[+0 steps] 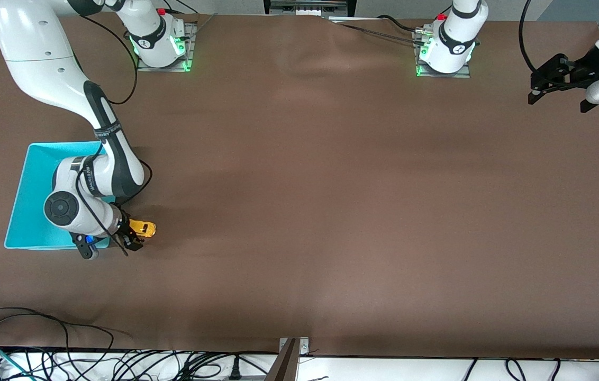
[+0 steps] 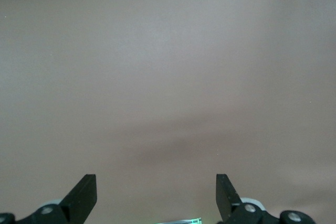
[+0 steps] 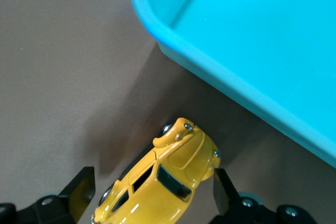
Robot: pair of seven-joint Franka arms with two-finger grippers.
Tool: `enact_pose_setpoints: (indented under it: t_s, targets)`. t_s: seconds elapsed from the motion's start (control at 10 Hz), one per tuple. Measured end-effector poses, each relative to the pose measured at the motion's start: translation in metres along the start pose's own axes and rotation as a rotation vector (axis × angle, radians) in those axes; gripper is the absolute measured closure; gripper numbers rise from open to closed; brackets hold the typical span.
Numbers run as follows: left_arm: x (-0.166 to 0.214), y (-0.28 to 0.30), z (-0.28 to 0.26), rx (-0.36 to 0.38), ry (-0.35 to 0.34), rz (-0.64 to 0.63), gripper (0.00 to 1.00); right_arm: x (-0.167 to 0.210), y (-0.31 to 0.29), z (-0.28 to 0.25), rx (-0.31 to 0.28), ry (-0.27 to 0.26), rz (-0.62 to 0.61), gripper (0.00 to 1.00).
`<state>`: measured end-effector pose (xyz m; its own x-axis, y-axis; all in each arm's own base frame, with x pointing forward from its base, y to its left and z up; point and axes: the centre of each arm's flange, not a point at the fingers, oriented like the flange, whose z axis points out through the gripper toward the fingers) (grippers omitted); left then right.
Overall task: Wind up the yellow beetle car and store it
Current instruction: 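Lift the car and carry it over the cyan bin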
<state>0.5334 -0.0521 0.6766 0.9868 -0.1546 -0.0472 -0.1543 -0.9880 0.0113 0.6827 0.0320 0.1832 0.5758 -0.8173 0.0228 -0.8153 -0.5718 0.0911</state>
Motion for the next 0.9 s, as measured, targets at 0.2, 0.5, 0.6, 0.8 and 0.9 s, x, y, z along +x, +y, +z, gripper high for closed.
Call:
enact_pose_setpoints:
  t_s: [0.2,0.5,0.6,0.8,0.9]
  targets:
    - [0.0,-0.0002,0.0,0.0,0.0,0.0,0.0,-0.0002,-0.0002,0.0002,0.0,0.0,-0.003,0.01]
    - [-0.0001,-0.0021,0.0,0.0,0.0,-0.004,0.0,0.0006,-0.0007,-0.0027,0.003,0.004,-0.067,0.46]
    - [-0.0001,-0.0024,0.0,0.0,0.0,-0.005,0.0,0.0011,-0.0005,-0.0033,0.003,0.005,-0.081,0.5]
    - [-0.0002,-0.0024,0.0,0.0,0.0,-0.005,0.0,0.0013,-0.0005,-0.0036,0.003,0.005,-0.104,0.5]
    - [-0.0001,-0.0024,0.0,0.0,0.0,-0.005,0.0,0.0017,-0.0005,-0.004,0.004,0.006,-0.125,0.5]
